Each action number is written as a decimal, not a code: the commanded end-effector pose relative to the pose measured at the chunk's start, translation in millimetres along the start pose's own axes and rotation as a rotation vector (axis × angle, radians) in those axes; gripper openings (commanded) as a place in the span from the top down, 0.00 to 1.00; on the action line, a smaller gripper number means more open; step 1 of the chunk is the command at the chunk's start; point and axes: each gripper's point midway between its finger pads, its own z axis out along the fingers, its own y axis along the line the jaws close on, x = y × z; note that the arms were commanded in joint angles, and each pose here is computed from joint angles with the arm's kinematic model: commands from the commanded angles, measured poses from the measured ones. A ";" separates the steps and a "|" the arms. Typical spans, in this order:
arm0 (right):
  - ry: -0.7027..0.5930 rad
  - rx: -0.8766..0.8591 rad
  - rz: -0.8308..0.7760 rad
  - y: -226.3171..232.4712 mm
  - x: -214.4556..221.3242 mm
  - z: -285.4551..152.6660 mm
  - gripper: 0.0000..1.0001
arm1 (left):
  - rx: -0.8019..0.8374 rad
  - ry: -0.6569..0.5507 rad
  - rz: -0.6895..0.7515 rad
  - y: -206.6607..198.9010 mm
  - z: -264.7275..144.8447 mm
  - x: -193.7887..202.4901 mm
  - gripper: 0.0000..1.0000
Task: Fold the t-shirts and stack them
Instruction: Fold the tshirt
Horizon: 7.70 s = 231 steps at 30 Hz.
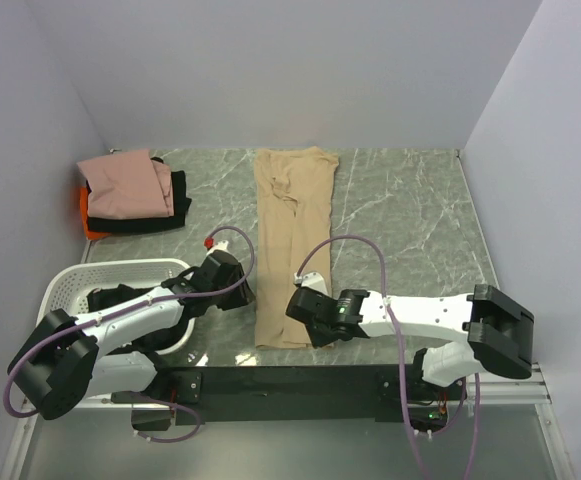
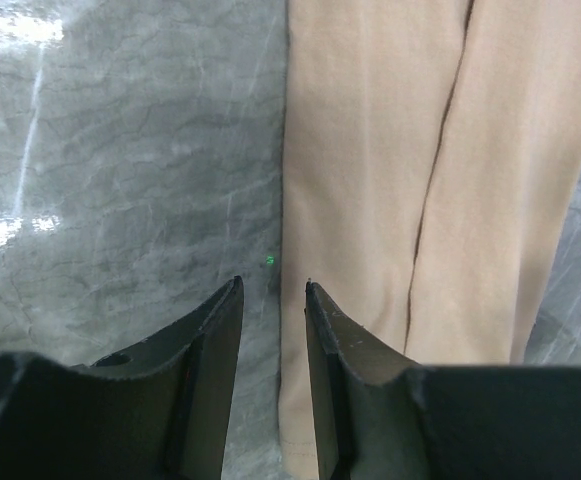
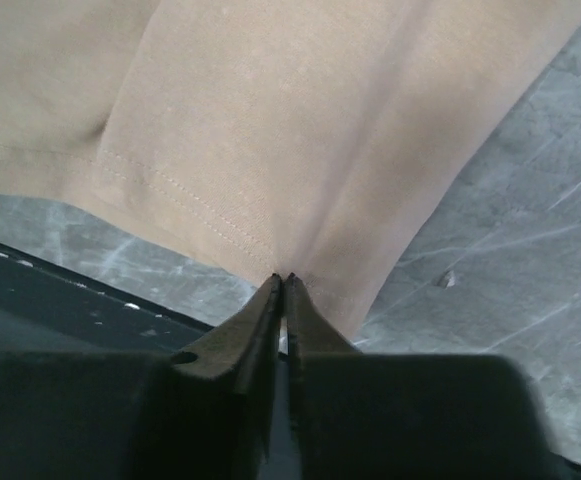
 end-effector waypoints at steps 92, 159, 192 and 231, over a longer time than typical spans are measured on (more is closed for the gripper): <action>-0.006 -0.055 0.305 -27.4 37.7 23.0 0.76 | 0.191 0.196 -0.121 -0.8 -34.6 109.9 0.83; -0.236 -0.044 0.290 -30.0 -49.1 -19.8 1.00 | 0.320 0.081 -0.046 -76.8 -33.6 50.0 1.00; -0.247 -0.009 0.295 -118.8 -244.9 47.0 1.00 | 0.214 -0.129 -0.008 -86.6 83.7 -172.9 1.00; -0.222 -0.057 0.331 -169.8 -310.0 90.0 1.00 | 0.188 -0.179 -0.135 -64.7 114.3 -219.8 1.00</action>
